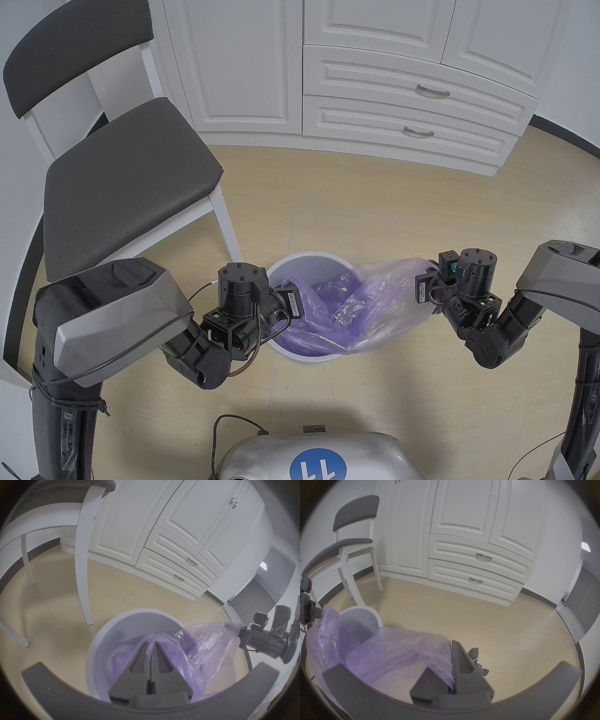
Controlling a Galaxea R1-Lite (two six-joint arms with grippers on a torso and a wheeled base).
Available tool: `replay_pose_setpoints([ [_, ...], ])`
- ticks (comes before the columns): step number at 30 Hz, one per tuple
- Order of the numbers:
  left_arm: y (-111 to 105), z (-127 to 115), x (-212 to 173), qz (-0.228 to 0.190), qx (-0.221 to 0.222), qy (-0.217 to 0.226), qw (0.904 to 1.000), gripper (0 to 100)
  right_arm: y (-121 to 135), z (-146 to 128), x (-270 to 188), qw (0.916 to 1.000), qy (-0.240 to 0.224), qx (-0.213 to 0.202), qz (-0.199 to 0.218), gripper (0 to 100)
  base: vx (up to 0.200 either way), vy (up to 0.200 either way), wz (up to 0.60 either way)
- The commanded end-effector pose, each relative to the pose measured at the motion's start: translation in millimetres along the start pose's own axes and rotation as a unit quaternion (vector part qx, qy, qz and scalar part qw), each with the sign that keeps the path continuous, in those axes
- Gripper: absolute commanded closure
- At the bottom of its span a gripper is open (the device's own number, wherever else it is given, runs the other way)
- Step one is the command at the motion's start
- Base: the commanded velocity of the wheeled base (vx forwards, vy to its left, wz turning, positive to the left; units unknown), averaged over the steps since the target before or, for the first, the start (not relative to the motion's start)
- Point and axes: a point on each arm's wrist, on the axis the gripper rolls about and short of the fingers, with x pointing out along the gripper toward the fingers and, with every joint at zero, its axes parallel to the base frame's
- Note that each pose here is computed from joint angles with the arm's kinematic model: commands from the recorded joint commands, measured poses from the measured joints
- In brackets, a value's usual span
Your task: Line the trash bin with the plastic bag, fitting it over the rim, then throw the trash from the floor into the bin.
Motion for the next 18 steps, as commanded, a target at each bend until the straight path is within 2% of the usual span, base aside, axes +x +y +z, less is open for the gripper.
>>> replay_pose_setpoints([
  [1,13,5,3,0.017,0.001,-0.002,0.9999,100,0,-5,1,1.0000,0.007,-0.004,-0.001,100,0.000,0.000,0.00],
  [4,24,15,0,0.029,0.006,-0.010,0.9995,100,1,-6,0,1.0000,0.008,-0.004,0.000,100,0.000,0.000,0.00],
  [6,38,29,-5,0.044,0.029,-0.018,0.9984,100,0,-6,0,0.9999,0.009,-0.009,0.000,100,0.000,0.000,0.00],
  [10,52,40,-19,0.064,0.063,-0.011,0.9959,100,0,-9,-2,0.9998,0.013,-0.013,0.001,100,0.000,0.000,0.00],
  [18,73,37,-40,0.077,0.132,0.034,0.9877,100,-1,-19,-11,0.9983,0.034,-0.046,0.006,100,0.000,0.000,0.00],
])
